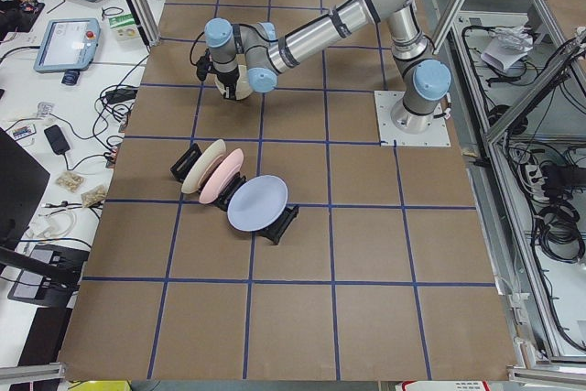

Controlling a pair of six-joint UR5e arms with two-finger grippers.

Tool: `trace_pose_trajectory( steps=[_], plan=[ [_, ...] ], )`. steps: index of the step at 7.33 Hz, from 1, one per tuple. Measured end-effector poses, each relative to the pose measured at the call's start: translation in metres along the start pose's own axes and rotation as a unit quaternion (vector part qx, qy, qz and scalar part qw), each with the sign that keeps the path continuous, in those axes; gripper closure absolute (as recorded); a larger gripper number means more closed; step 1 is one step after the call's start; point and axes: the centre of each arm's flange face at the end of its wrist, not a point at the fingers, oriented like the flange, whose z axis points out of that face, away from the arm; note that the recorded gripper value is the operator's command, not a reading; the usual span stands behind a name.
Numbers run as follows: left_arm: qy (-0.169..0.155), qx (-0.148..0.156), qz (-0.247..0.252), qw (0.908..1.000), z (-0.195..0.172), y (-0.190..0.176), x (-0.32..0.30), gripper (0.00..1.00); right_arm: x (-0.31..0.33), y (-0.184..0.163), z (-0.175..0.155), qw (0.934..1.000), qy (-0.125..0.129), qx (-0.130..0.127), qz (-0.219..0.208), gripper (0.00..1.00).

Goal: Place bowl and put lemon in it

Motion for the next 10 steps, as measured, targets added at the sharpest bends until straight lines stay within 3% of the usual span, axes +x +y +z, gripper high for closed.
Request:
trace_pose_trajectory(
  steps=[2, 4, 5, 6, 7, 10],
  plan=[
    [0.033, 0.007, 0.0, 0.9994, -0.013, 0.019, 0.075, 1.0, 0.01, 0.004, 0.016, 0.9998, 0.001, -0.016, 0.013, 0.0],
    [0.043, 0.019, -0.01, 0.9988, -0.001, 0.054, 0.158, 1.0, 0.011, 0.003, 0.036, 0.9995, -0.009, -0.026, 0.017, 0.0],
    [0.045, 0.026, -0.019, 0.9985, 0.011, 0.072, 0.178, 1.0, 0.011, 0.002, 0.046, 0.9993, -0.014, -0.03, 0.018, 0.1],
    [0.048, 0.032, -0.03, 0.9979, 0.02, 0.085, 0.187, 1.0, 0.009, 0.0, 0.051, 0.9991, -0.025, -0.027, 0.02, 0.69],
    [0.053, 0.034, -0.042, 0.9972, 0.026, 0.092, 0.195, 1.0, 0.006, -0.002, 0.055, 0.9987, -0.041, -0.018, 0.025, 1.0],
    [0.061, 0.043, -0.055, 0.9957, 0.035, 0.1, 0.225, 1.0, 0.007, -0.007, 0.042, 0.9988, -0.04, 0.003, 0.029, 1.0]
  ],
)
